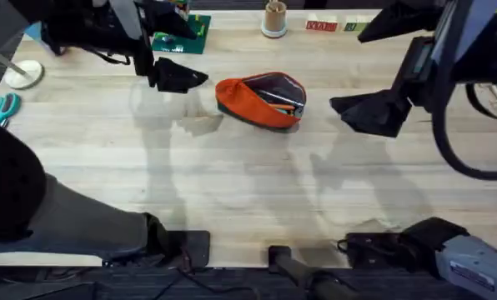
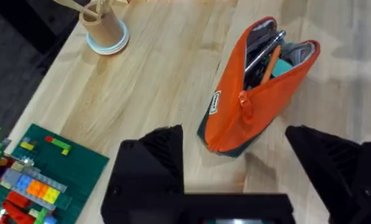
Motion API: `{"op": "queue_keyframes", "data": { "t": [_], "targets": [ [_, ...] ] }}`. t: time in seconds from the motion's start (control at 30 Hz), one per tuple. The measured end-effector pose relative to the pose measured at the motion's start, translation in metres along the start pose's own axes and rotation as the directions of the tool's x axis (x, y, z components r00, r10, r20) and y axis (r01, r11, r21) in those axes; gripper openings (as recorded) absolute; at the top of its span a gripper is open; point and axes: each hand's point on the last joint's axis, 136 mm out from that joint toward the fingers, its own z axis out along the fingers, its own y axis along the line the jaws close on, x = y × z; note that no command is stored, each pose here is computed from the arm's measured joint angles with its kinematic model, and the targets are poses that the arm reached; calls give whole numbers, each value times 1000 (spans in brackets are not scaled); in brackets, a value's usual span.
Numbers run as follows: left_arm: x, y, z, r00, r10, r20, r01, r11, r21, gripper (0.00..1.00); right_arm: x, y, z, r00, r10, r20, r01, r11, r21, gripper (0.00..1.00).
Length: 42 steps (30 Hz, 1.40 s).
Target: Unzip the bag, pick up the pens from the table one at a time and place them inside, then zip the bag closed.
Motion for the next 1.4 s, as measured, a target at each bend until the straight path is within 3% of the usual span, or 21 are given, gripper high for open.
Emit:
{"op": "queue_keyframes", "data": {
  "t": [0.37, 0.63, 0.97, 1.13, 1.4],
  "targets": [
    [14, -4, 13, 995, 82, 51, -85, 994, 65, 991, 0, 0, 0, 1000, 0, 0, 0, 1000, 0, 998],
    [33, -1, 27, 994, 76, 79, -84, 991, 102, 991, 0, 0, 0, 1000, 0, 0, 0, 1000, 0, 997],
    [36, 13, 11, 986, 58, 154, -65, 997, 41, 991, 0, 0, 0, 1000, 0, 0, 0, 1000, 0, 997],
    [34, 21, 12, 982, 93, 165, -96, 995, 13, 991, 0, 0, 0, 1000, 0, 0, 0, 1000, 0, 997],
    [36, 47, 18, 976, -25, 216, 19, 999, 31, 993, 0, 0, 0, 1000, 0, 0, 0, 1000, 0, 997]
  ]
}}
